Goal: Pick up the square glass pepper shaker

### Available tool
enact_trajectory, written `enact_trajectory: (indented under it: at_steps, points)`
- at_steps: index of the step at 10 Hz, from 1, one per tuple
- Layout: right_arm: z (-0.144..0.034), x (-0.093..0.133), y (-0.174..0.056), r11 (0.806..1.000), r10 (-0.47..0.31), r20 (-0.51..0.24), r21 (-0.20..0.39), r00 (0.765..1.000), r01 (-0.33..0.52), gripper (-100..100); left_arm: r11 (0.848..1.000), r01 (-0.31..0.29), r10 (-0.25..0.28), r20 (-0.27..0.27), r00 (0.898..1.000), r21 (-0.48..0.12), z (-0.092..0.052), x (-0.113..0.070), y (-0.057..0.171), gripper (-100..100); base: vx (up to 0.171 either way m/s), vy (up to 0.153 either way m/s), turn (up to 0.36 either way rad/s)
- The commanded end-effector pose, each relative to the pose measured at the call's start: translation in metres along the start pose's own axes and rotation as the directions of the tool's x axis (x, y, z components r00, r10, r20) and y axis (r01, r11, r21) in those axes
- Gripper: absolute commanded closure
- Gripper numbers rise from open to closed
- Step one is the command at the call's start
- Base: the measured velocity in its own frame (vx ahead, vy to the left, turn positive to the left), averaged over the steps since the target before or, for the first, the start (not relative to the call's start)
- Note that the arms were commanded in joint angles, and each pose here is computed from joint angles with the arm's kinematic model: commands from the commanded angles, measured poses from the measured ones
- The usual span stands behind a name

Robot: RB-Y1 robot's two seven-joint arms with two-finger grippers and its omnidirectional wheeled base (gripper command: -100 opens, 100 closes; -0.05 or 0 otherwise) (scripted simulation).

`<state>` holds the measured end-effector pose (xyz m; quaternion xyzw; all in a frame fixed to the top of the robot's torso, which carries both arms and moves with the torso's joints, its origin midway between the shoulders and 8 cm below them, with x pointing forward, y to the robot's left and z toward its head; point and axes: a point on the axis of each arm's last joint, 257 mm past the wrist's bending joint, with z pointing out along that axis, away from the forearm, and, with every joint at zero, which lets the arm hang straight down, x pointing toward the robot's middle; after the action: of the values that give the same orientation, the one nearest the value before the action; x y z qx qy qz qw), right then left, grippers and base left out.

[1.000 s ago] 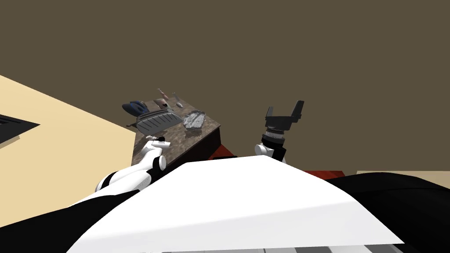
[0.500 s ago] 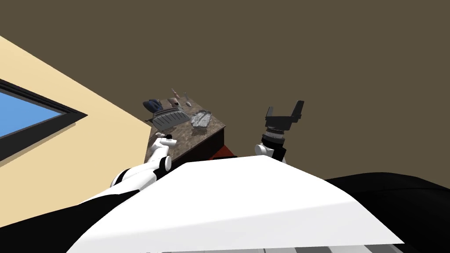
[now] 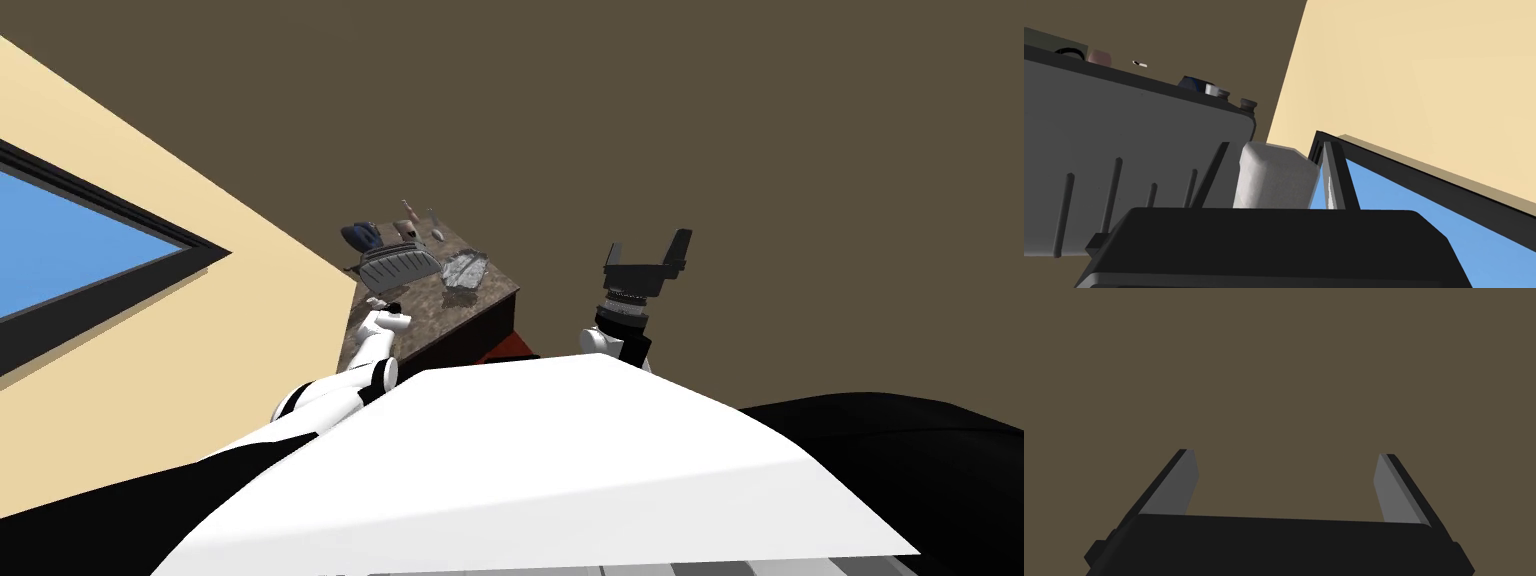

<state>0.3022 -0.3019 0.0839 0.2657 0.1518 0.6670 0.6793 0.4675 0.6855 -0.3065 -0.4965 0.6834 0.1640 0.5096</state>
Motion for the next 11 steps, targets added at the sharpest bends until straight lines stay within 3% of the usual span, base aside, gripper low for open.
enact_trajectory:
  at_steps: [1,2,3,4,6,7,8,9,10,11]
  points:
    - [0.0,0.0,0.0,1.0,0.0,0.0,0.0,1.0,0.0,0,1.0,-0.026,0.027,-0.029,0.999,0.014,-0.009,0.021,-0.015,100,0.035,0.022,0.275]
    - [0.0,0.0,0.0,1.0,0.0,0.0,0.0,1.0,0.0,0,0.999,-0.018,0.018,-0.009,1.0,0.04,-0.012,0.011,-0.027,100,0.04,0.012,0.178]
    - [0.0,0.0,0.0,1.0,0.0,0.0,0.0,1.0,0.0,0,0.997,-0.037,0.039,-0.028,0.999,0.066,-0.023,0.028,-0.047,100,0.047,0.017,0.251]
    - [0.0,0.0,0.0,1.0,0.0,0.0,0.0,1.0,0.0,0,0.997,-0.033,0.035,-0.021,0.999,0.076,-0.024,0.024,-0.052,100,0.049,0.011,0.154]
    - [0.0,0.0,0.0,1.0,0.0,0.0,0.0,1.0,0.0,0,0.99,-0.069,0.078,-0.067,0.995,0.125,-0.048,0.063,-0.088,100,0.076,0.024,0.329]
    - [0.0,0.0,0.0,1.0,0.0,0.0,0.0,1.0,0.0,0,0.987,-0.057,0.065,-0.046,0.997,0.152,-0.053,0.051,-0.101,100,0.07,0.007,0.176]
    - [0.0,0.0,0.0,1.0,0.0,0.0,0.0,1.0,0.0,0,0.982,-0.072,0.086,-0.071,0.994,0.176,-0.067,0.071,-0.118,100,0.072,0.022,0.28]
    - [0.0,0.0,0.0,1.0,0.0,0.0,0.0,1.0,0.0,0,0.979,-0.065,0.078,-0.06,0.995,0.192,-0.071,0.064,-0.126,100,0.049,0.009,0.147]
    - [0.0,0.0,0.0,1.0,0.0,0.0,0.0,1.0,0.0,0,0.973,-0.078,0.099,-0.086,0.991,0.216,-0.086,0.085,-0.141,100,0.05,0.014,0.241]
    - [0.0,0.0,0.0,1.0,0.0,0.0,0.0,1.0,0.0,0,0.973,-0.078,0.099,-0.086,0.991,0.216,-0.086,0.085,-0.141,100,0.043,0.004,0.142]
